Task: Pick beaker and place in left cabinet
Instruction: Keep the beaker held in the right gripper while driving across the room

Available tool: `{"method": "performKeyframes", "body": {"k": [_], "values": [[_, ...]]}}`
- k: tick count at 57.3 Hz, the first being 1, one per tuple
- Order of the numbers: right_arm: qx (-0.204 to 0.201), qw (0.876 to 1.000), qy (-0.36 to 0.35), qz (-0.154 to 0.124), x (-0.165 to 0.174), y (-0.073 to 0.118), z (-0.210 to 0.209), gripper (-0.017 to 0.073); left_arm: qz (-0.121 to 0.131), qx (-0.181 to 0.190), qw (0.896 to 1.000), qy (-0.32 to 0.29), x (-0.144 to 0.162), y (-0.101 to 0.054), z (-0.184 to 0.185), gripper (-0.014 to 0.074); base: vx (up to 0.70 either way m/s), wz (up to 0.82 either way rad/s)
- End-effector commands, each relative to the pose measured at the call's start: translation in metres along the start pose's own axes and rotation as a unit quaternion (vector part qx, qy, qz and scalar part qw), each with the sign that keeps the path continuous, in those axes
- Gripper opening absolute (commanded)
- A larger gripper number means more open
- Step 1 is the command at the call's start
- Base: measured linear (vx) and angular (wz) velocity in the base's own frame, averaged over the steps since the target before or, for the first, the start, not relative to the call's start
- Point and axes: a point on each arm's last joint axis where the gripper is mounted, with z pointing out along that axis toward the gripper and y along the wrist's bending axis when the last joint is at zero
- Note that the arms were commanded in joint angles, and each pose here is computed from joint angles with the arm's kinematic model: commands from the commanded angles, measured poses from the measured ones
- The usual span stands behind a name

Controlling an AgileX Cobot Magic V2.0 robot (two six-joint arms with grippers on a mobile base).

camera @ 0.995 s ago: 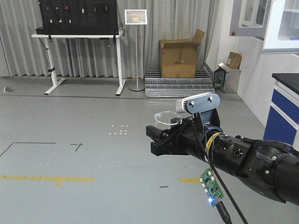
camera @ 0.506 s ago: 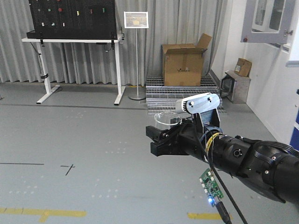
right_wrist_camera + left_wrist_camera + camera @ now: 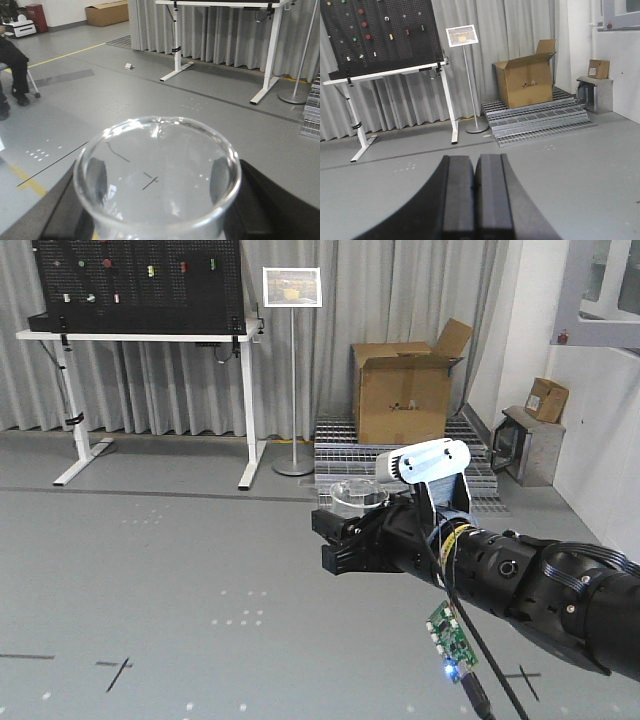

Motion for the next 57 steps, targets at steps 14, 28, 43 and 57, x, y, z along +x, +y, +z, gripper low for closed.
{"method": "performKeyframes", "body": {"k": [14,28,43,57], "values": [[-0.016,0.998,-0.060,-0.002,-0.0292,0.0033,-0.0116,-0.0001,-0.003,-0.004,0.999,-0.043,-0.0034,0.0001,-0.0013,0.0001,0.68,-0.08],[-0.016,0.998,-0.060,-0.002,-0.0292,0.0033,-0.0116,-0.0001,-0.003,-0.004,0.999,-0.043,-0.0034,0.0001,-0.0013,0.0001,0.70,-0.06],[-0.016,0.998,-0.060,-0.002,-0.0292,0.0033,-0.0116,-0.0001,-0.003,-0.004,0.999,-0.043,-0.0034,0.0001,-0.0013,0.0001,0.71,-0.03],[-0.016,0.998,-0.060,-0.002,-0.0292,0.0033,-0.0116,-0.0001,-0.003,-0.004,0.999,-0.043,-0.0034,0.0001,-0.0013,0.0001,0.70,-0.05]]}}
